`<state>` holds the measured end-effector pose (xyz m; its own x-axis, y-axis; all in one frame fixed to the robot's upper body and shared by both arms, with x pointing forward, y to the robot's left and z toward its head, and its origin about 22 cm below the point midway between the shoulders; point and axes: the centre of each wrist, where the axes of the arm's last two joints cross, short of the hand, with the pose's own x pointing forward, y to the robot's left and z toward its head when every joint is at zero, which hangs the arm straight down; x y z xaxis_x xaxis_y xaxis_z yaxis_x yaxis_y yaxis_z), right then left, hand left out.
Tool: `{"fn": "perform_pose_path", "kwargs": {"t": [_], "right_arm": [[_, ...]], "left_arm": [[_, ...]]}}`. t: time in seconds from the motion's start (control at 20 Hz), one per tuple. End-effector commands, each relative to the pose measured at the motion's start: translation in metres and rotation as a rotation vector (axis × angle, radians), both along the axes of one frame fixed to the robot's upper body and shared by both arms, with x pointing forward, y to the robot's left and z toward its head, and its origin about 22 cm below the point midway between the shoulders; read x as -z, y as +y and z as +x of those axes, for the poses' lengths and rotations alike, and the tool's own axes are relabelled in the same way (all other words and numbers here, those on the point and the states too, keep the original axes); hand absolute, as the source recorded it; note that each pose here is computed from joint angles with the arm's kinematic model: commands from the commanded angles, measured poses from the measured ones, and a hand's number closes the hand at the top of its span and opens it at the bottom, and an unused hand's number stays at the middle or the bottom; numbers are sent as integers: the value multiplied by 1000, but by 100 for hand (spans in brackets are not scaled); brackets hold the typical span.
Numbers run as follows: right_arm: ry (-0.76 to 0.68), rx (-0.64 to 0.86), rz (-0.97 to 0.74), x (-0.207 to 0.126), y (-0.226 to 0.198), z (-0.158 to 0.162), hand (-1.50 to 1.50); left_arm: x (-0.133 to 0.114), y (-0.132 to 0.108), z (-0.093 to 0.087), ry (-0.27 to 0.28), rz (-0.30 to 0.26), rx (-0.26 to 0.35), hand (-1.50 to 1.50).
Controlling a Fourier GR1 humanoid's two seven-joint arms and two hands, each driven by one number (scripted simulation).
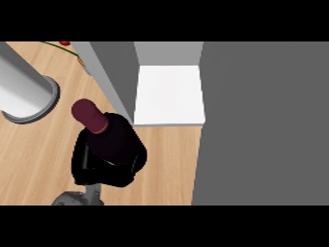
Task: Pick up the wine, place it into the cabinet and close the cabinet
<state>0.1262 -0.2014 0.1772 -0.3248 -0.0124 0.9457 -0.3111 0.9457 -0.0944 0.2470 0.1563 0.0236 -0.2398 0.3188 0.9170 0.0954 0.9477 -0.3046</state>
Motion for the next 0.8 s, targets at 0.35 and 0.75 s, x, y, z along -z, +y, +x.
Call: {"fn": "perform_pose_path", "kwargs": {"t": [0.35,0.75], "right_arm": [[-50,-56,58,-30,-15,-36,-150],[-52,-51,58,-30,-15,-32,-150]], "left_arm": [[-39,-49,29,90,6,-51,150],[-22,-61,70,120,84,-85,150]]}}
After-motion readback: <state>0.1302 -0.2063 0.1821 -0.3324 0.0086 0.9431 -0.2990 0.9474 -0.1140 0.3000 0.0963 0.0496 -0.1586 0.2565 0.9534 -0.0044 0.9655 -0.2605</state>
